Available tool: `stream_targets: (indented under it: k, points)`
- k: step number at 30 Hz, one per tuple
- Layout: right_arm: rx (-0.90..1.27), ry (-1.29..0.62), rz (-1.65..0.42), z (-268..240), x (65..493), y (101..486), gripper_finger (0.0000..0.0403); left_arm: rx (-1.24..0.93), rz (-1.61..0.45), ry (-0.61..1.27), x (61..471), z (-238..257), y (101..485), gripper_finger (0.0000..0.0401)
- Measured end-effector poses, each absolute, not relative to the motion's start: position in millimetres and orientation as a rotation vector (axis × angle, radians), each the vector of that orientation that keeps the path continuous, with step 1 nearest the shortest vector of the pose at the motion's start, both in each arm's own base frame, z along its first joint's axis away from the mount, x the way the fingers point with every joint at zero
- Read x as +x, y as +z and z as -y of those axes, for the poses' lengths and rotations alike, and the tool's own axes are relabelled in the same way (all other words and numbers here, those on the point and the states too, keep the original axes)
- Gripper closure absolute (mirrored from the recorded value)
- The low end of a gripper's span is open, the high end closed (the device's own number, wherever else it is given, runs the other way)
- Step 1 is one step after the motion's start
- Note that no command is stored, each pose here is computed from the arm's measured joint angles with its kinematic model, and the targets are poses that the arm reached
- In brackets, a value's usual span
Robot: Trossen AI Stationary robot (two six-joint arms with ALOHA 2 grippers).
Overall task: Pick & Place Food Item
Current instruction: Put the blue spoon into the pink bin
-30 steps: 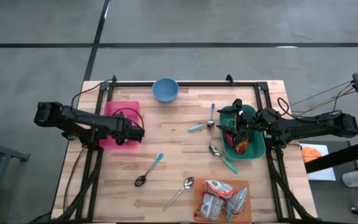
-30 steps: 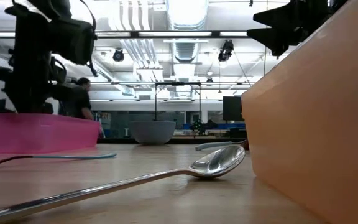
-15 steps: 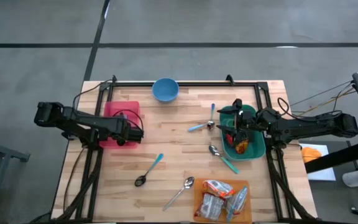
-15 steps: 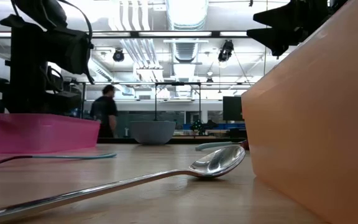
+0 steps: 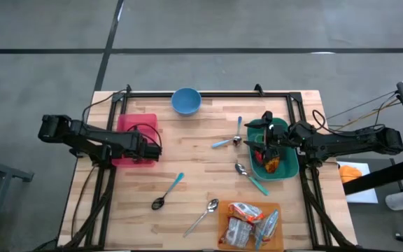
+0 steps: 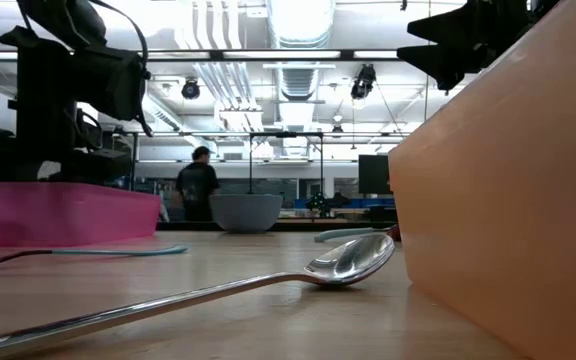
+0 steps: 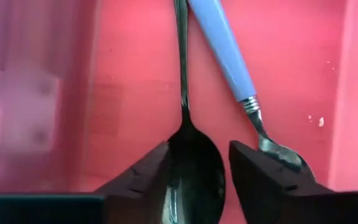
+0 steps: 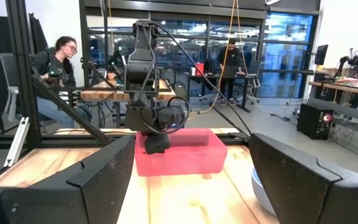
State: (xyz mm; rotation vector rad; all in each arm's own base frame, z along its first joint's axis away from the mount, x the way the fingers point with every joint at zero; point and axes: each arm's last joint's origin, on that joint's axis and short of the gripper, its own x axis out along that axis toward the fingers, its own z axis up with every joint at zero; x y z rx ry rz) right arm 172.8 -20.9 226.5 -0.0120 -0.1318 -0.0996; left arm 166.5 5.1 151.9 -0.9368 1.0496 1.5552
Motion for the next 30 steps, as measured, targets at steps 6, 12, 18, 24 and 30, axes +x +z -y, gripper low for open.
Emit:
stream_targets:
  k: [6, 12, 18, 24, 30]
  points:
    - [-0.011, -0.1, 0.132, 21, 173, 226, 0.0087, -0.921, -1.038, 1.481, 167, -5, 166, 0.0184]
    - [-0.012, -0.1, 0.132, 21, 173, 226, 0.0087, -0.845, -0.961, 1.32, 172, -4, 204, 0.018]
    - [-0.013, -0.1, 0.132, 21, 173, 226, 0.0087, -0.817, -0.888, 1.077, 186, 9, 227, 0.018]
    - [-0.012, -0.1, 0.132, 21, 173, 226, 0.0087, -0.915, -0.897, 0.678, 207, 36, 238, 0.018]
    - [-0.011, -0.1, 0.132, 21, 173, 226, 0.0087, -1.043, -0.939, 0.512, 209, 64, 238, 0.018]
